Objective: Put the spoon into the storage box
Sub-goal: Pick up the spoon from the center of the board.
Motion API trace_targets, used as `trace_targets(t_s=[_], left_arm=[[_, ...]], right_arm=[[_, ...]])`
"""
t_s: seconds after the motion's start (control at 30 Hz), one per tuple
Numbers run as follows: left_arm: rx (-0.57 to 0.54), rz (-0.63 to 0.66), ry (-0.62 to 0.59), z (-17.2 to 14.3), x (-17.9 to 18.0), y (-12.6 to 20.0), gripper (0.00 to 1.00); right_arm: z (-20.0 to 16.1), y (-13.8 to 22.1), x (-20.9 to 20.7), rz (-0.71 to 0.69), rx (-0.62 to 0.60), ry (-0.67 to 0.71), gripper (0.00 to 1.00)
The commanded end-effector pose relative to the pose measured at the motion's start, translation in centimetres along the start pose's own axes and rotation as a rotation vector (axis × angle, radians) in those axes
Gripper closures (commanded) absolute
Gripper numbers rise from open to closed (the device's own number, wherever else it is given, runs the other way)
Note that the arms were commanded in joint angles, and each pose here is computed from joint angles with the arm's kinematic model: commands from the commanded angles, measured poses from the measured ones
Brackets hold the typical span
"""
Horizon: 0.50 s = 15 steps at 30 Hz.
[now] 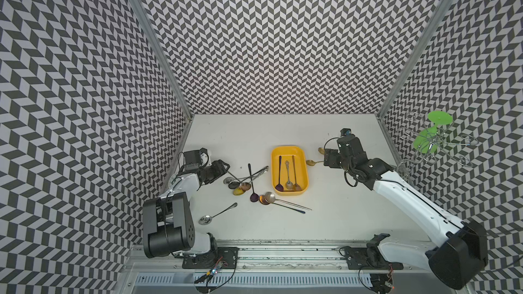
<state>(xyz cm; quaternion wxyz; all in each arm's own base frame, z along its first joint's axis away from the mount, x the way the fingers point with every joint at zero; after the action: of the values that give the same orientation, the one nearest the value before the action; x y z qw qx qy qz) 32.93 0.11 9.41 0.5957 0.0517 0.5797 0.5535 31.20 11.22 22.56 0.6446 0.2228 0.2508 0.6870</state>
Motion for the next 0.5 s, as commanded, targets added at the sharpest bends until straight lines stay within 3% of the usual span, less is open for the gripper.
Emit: trace_targets(t_s=[0.0, 0.03, 0.2, 0.3, 0.4, 0.47], left_arm=[[0.022, 0.013, 0.036, -0.3, 0.4, -0.5, 0.41], [0.019, 0.024, 0.035, -0.1, 0.3, -0.3, 0.42], [0.027, 0.08, -0.067, 0.8, -1.0, 0.5, 0.46], [0.041, 0.12, -0.235, 2.5, -3.5, 1.2, 0.46], [0.093, 0.175, -0.499, 3.9, -6.3, 1.0, 0.45], [0.123, 0.207, -0.662, 4.6, -7.7, 0.7, 0.38]], right_arm=[[1.9, 1.7, -1.4, -0.055, -0.156, 0.033, 0.07], [1.9, 2.2, -2.0, -0.079, -0.177, 0.033, 0.02], [1.4, 4.6, -3.2, -0.086, -0.316, 0.052, 0.0], [0.6, 5.7, -3.7, -0.082, -0.362, 0.072, 0.0], [-0.1, 6.9, -3.9, -0.07, -0.435, 0.083, 0.0], [-0.2, 7.6, -4.0, -0.062, -0.482, 0.099, 0.0]])
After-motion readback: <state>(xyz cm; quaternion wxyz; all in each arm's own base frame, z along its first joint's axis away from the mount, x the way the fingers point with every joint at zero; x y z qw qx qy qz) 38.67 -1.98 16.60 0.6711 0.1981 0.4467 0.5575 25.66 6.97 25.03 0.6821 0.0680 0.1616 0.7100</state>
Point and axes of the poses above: each gripper's point midway between its finger pads, its own y axis back along the fingers, its own x axis along the line the jaws close on, z = x × y, the point moved 3 cm from there along y, back along the fingers, and after that the axes turned 7 degrees about y, right-handed, at the moved point
